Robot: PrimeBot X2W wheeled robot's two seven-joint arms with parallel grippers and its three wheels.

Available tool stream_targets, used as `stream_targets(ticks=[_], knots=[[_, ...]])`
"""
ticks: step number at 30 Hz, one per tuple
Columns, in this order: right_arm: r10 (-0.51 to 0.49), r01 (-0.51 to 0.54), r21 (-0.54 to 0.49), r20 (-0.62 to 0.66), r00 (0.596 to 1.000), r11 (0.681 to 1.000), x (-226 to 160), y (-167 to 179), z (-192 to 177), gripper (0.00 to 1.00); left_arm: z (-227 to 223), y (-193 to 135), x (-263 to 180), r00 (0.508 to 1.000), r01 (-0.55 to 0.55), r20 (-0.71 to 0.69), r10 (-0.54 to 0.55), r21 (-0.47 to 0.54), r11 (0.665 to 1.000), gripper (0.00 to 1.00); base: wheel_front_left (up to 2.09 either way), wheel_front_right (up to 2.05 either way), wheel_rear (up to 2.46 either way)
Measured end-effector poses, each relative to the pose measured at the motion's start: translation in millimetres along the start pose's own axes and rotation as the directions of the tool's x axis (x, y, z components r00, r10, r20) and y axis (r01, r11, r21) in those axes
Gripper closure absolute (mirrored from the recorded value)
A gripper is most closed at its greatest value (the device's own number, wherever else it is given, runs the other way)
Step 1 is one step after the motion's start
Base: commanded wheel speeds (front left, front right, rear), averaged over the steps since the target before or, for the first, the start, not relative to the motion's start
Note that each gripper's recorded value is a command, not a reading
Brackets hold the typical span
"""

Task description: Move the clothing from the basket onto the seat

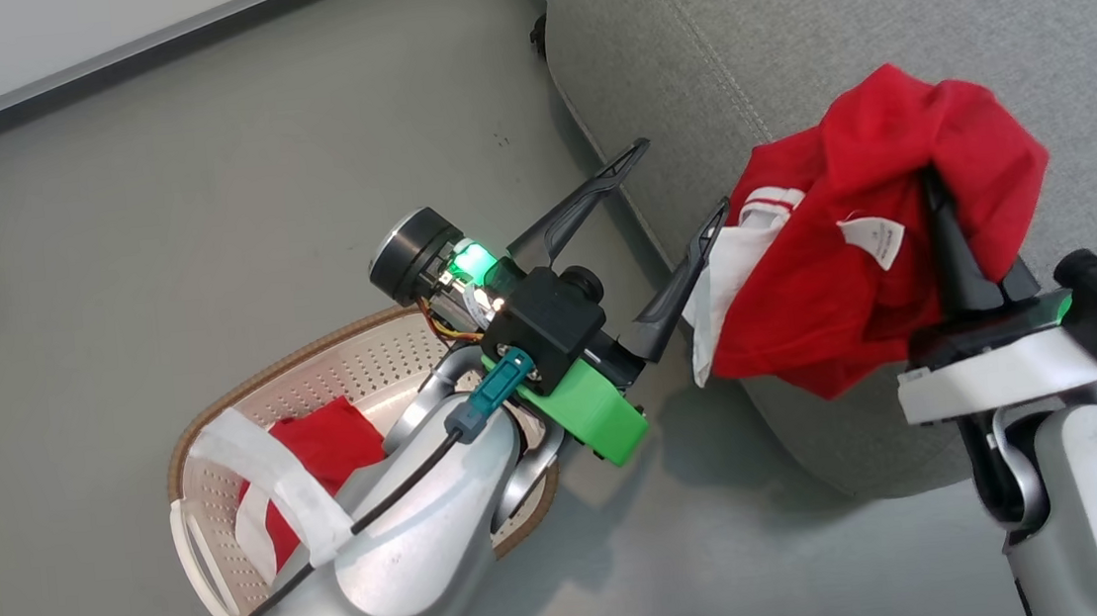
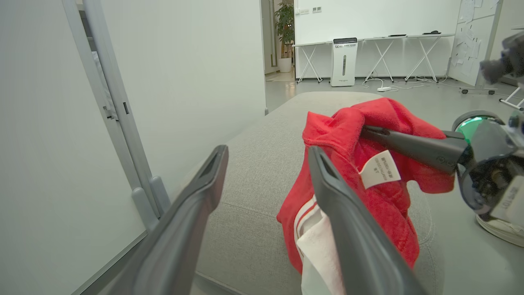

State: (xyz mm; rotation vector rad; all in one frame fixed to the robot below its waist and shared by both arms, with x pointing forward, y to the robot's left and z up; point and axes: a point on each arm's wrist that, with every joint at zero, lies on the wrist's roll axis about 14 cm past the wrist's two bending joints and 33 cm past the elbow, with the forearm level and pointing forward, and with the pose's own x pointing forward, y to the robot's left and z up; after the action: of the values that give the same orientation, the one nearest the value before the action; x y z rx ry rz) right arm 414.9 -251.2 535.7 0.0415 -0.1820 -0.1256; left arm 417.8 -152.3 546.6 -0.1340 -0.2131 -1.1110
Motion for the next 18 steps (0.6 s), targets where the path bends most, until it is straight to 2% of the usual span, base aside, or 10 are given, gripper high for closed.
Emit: stream_targets(ticks=[9,18], knots=[[-0.012,0.020,-0.059,0.139,0.990,0.998,46.1,-8.6,35.8,1.00,-11.5,18.6,-1.3,1.000,-0.029,-0.008,0.029,0.004,1.000,0.00,0.00,0.00,0.00],[-0.057,0.109,-0.140,0.334,0.941,0.984,107.3,-33.8,86.5,1.00,-40.4,43.0,1.2,0.999,-0.043,-0.030,0.043,-0.005,0.999,0.00,0.00,0.00,0.00]])
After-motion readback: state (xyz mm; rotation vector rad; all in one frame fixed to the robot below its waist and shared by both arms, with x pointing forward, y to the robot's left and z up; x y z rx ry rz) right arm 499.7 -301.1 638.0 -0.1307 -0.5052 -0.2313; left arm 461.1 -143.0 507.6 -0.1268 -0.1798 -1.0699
